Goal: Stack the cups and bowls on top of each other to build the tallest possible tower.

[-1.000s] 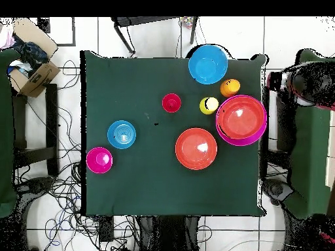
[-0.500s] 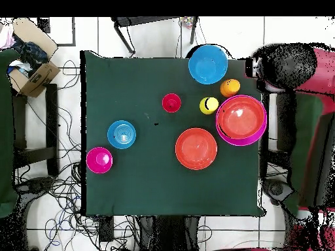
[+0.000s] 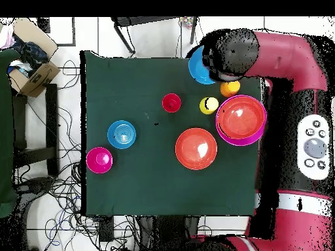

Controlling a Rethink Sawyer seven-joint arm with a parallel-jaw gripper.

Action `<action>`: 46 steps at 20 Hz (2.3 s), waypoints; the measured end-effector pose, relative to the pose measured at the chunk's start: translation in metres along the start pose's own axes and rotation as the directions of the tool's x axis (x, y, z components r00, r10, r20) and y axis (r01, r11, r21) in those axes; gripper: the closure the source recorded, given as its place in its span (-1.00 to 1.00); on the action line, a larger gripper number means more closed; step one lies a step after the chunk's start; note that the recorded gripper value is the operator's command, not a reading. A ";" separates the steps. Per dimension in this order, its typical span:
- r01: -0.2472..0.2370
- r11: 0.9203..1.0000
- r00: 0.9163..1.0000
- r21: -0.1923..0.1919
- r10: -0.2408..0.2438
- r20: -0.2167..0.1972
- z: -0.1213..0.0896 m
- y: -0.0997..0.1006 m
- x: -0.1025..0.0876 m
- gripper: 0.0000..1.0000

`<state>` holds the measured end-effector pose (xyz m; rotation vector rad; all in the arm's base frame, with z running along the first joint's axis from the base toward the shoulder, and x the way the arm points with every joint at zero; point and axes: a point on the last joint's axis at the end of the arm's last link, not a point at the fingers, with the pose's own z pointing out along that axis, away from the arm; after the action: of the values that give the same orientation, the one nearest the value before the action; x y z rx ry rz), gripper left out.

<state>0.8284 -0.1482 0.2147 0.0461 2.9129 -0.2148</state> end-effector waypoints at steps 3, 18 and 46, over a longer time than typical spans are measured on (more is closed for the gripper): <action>-0.061 0.998 0.998 -0.014 0.062 0.011 -0.004 0.025 -0.009 -1.00; -0.190 0.974 0.982 -0.127 0.187 -0.038 -0.015 0.043 -0.020 -1.00; -0.234 0.957 0.924 -0.173 0.163 -0.345 0.007 0.050 0.057 -1.00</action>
<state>0.7764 -0.0988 0.1884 0.3784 3.2121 0.1548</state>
